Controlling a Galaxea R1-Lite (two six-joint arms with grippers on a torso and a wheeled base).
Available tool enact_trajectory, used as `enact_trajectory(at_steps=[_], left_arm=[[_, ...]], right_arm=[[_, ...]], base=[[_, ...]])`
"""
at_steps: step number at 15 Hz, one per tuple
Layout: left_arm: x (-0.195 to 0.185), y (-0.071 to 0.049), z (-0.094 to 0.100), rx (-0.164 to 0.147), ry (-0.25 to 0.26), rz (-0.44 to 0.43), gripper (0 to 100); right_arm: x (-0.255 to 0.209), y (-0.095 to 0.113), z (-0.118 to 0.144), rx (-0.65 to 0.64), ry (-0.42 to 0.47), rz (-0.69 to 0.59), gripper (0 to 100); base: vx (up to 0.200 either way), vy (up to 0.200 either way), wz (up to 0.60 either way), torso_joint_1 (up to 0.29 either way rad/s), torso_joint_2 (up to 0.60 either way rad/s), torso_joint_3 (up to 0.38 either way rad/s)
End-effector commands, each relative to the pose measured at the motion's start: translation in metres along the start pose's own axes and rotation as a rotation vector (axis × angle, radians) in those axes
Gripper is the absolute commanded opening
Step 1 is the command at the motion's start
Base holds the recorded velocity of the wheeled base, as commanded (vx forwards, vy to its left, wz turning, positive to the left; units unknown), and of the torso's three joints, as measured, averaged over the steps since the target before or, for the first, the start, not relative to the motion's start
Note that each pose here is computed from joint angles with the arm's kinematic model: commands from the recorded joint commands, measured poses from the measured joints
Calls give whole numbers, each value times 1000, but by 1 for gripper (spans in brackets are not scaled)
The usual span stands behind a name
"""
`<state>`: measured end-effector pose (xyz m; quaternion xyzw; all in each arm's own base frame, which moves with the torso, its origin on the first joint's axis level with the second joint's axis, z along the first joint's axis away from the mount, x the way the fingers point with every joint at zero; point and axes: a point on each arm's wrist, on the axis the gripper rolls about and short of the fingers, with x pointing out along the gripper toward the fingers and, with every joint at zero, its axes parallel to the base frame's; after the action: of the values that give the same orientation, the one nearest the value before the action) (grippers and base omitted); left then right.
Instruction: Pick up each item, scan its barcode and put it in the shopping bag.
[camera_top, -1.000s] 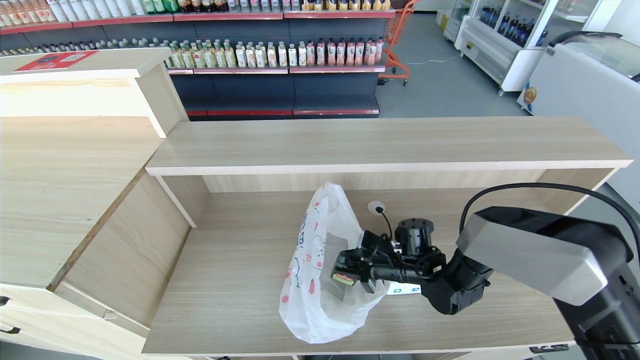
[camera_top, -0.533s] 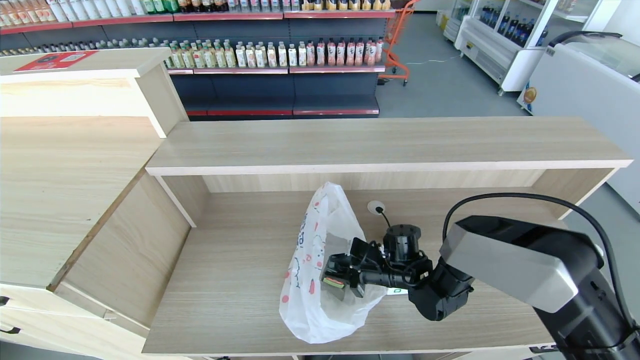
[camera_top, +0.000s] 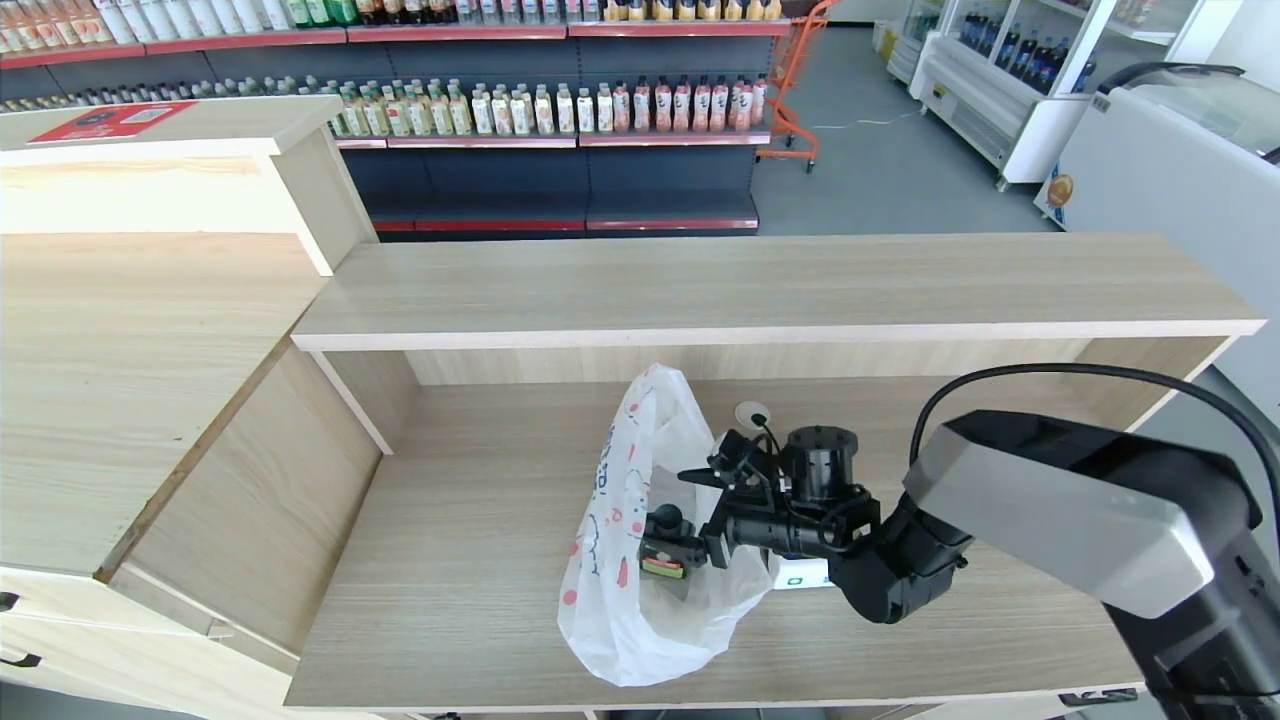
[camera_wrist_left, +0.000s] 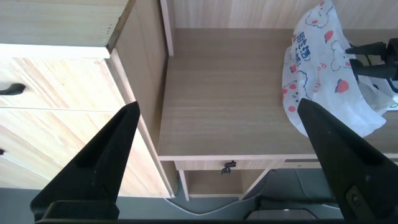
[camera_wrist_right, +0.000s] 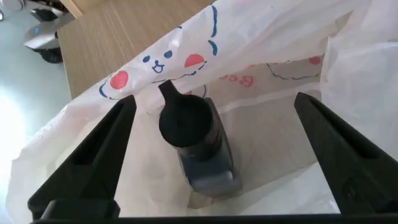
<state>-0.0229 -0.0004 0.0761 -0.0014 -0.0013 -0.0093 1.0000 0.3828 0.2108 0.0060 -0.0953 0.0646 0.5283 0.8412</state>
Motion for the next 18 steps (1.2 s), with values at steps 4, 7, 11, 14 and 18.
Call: enact_trajectory(at_steps=[4,7,11,14,18], left_arm=[[0,0,0,0,-1,0,100],[0,0,0,0,-1,0,100],[0,0,0,0,-1,0,100],[0,0,0,0,-1,0,100],[0,0,0,0,-1,0,100]], right_arm=[[-103,-9,83,230,-17,-132,100],[-184,23,102,314,40,-219,100],[-278,89,99,345,31,-555,100],[-315,144,81,365,34,-788,100],[-361,231,44,329,-11,-986,100]], base=[[0,0,0,0,0,0],[0,0,0,0,0,0],[0,0,0,0,0,0],[0,0,0,0,0,0],[0,0,0,0,0,0]])
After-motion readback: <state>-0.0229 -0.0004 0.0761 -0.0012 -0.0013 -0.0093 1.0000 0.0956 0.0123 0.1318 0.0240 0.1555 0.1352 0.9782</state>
